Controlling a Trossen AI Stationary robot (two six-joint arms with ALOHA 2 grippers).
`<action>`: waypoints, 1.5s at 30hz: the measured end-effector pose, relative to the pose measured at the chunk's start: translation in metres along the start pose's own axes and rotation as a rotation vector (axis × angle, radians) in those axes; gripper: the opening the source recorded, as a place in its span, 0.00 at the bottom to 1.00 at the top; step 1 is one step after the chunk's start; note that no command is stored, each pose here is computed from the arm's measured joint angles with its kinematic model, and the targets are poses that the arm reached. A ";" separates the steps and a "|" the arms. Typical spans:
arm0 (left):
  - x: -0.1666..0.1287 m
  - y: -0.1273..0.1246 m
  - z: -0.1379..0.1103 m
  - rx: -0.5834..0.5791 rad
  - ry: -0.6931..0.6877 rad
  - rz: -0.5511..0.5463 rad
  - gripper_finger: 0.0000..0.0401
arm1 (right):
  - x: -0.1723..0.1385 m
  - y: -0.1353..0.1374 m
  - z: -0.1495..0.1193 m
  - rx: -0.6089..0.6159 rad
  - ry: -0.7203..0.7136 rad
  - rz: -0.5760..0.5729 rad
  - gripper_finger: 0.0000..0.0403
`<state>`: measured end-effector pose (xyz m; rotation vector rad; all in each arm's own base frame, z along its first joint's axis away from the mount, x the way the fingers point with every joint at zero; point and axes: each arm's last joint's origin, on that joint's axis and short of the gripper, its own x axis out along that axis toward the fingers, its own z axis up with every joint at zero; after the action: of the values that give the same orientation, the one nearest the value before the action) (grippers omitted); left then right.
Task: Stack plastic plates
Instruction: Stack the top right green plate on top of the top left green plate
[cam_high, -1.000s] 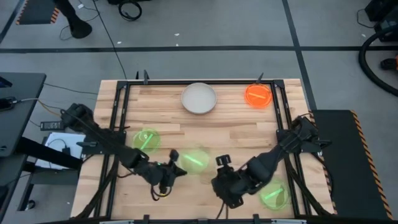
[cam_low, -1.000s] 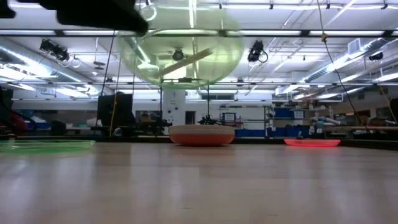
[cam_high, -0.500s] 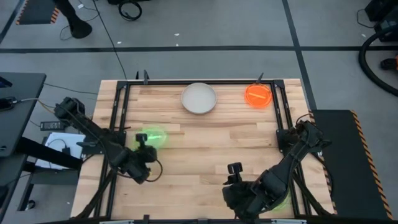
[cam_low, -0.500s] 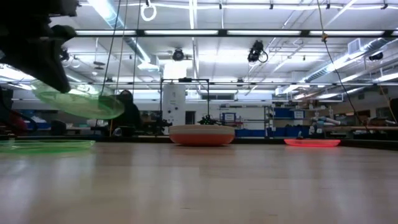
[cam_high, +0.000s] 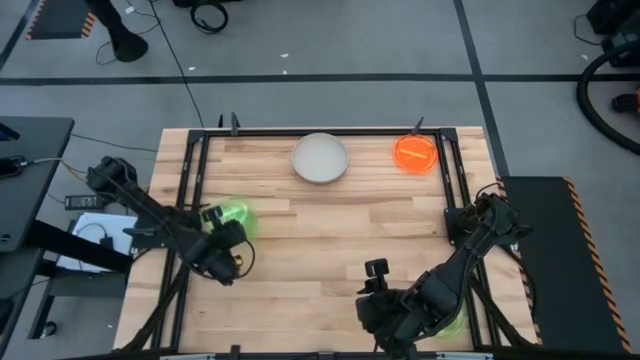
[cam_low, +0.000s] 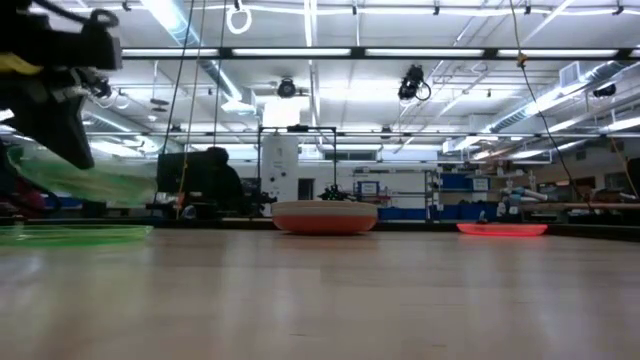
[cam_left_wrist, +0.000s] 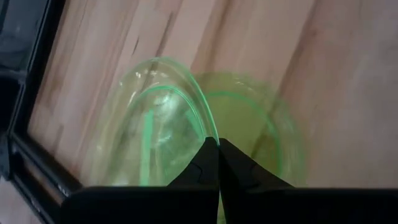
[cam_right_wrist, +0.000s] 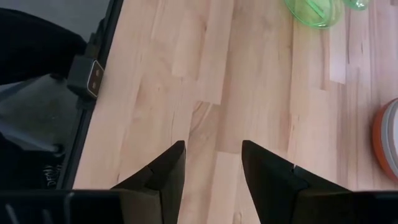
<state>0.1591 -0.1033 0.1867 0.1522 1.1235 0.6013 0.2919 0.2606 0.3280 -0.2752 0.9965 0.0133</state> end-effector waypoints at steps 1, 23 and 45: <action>0.004 0.000 -0.001 -0.016 0.001 -0.001 0.01 | 0.000 0.000 0.000 0.000 0.000 0.000 0.42; 0.011 -0.016 -0.002 -0.063 0.028 -0.182 0.04 | 0.000 0.000 0.000 0.000 0.000 0.000 0.42; 0.039 -0.007 0.004 -0.110 0.024 -0.152 0.15 | 0.002 -0.001 0.003 0.021 -0.020 0.007 0.42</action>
<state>0.1768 -0.0875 0.1547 -0.0344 1.1112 0.5288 0.2958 0.2602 0.3286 -0.2515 0.9774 0.0118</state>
